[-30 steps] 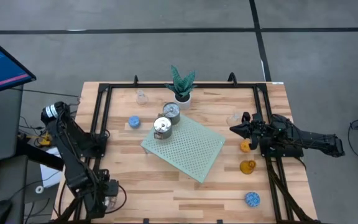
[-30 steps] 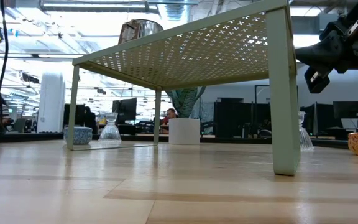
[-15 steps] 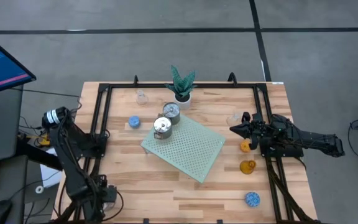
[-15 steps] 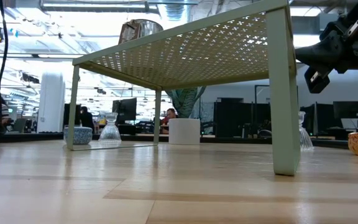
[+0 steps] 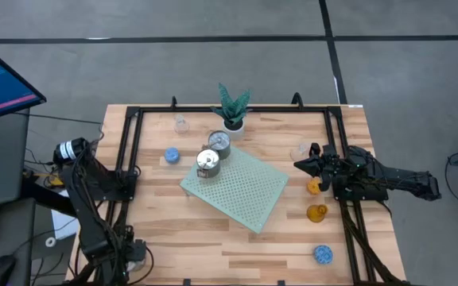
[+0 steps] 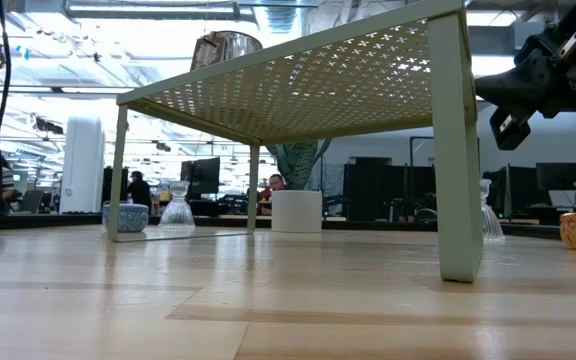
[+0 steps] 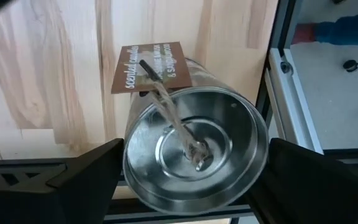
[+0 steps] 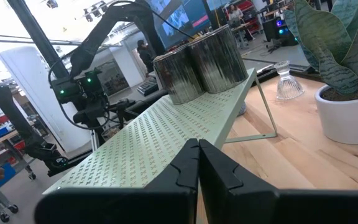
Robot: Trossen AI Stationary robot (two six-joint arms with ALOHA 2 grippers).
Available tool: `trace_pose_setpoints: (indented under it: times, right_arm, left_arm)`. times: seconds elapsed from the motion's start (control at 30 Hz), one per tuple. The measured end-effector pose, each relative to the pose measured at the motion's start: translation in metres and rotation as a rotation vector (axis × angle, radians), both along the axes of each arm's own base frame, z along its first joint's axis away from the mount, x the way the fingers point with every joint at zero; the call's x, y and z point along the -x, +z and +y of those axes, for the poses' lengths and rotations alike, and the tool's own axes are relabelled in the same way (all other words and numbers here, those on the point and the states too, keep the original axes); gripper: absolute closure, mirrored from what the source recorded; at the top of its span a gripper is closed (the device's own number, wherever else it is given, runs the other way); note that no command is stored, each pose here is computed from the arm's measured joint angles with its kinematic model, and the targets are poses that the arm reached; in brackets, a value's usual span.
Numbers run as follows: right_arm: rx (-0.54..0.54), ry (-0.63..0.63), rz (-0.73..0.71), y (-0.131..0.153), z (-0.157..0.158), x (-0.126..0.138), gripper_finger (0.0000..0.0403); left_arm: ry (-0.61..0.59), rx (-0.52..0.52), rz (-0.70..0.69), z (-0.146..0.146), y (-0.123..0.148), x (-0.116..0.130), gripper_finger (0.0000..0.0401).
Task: Pick & Place candle stick holders
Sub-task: Put the silver scented candle on the shelf
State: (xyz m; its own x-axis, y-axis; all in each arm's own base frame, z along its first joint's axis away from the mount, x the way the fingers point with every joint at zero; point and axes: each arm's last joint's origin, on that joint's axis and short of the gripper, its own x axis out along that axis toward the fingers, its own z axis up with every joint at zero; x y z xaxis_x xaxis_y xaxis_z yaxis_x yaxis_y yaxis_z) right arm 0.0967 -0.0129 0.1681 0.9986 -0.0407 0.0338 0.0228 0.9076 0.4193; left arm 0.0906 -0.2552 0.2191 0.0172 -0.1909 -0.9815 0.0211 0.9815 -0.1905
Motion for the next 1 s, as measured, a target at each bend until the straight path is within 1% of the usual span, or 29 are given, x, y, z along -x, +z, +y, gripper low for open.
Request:
trace_pose_setpoints:
  times: [0.33,0.63,0.93,1.0]
  right_arm:
    - [0.0,0.0,0.001,0.0,0.0,0.0,0.0403]
    - [0.0,0.0,0.0,0.0,0.0,0.0,0.0403]
    - [0.0,0.0,0.0,0.0,0.0,0.0,0.0403]
    - [0.0,0.0,0.001,0.0,0.0,0.0,0.0403]
  left_arm:
    - [0.001,-0.024,0.009,-0.009,-0.014,-0.003,0.0001]
    - [-0.025,-0.031,0.014,-0.01,-0.017,0.004,0.0001]
    - [-0.017,-0.035,-0.001,-0.01,-0.018,0.002,0.0003]
    - [0.0,-0.036,-0.008,-0.01,-0.018,0.002,0.0002]
